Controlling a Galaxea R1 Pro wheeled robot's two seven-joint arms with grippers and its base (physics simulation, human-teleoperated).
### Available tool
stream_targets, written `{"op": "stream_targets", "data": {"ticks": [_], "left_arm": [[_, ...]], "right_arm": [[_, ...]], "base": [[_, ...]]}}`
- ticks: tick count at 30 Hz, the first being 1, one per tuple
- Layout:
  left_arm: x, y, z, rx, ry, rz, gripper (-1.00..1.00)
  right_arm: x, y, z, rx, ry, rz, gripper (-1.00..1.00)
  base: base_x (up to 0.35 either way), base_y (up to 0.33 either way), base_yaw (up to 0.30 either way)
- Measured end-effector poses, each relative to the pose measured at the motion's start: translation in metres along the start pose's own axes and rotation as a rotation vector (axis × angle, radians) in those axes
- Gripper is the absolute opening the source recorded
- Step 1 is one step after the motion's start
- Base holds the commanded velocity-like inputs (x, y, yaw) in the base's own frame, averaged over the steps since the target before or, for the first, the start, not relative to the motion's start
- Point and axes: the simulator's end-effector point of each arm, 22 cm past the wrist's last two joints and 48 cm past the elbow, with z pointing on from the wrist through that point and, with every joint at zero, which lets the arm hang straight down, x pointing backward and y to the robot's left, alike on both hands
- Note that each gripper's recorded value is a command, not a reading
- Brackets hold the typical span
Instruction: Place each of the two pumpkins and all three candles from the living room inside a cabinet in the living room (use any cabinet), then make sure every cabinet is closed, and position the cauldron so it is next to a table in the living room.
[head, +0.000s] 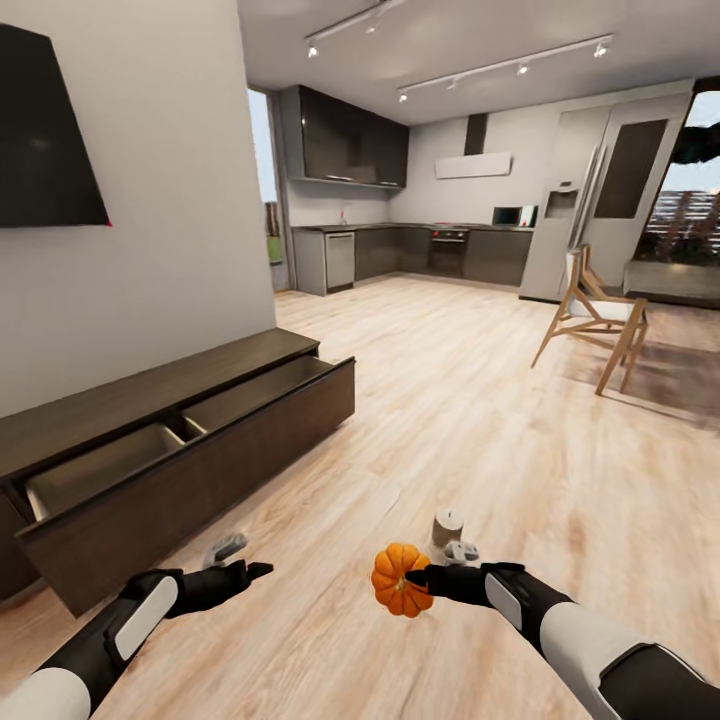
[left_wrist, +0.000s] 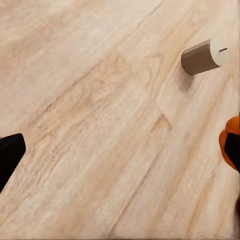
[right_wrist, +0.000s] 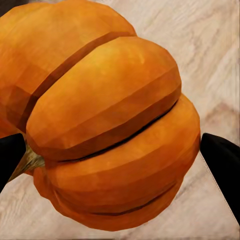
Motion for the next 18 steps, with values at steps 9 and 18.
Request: {"op": "stream_targets", "data": {"ticks": [9, 18], "left_arm": [[0.0019, -0.0037, 0.002, 0.005, 0.003, 0.0, 1.0], [0.0026, -0.0024, 0.0022, 0.002, 0.004, -0.001, 1.0]], "right_arm": [[-0.0009, 0.0001, -0.0001, 0.0, -0.004, -0.002, -1.0], [-0.0019, -0.0004, -0.0004, 0.0, -0.007, -0.003, -1.0]], "base": [[-0.006, 0.0, -0.297], [0.0, 0.0, -0.297]]}}
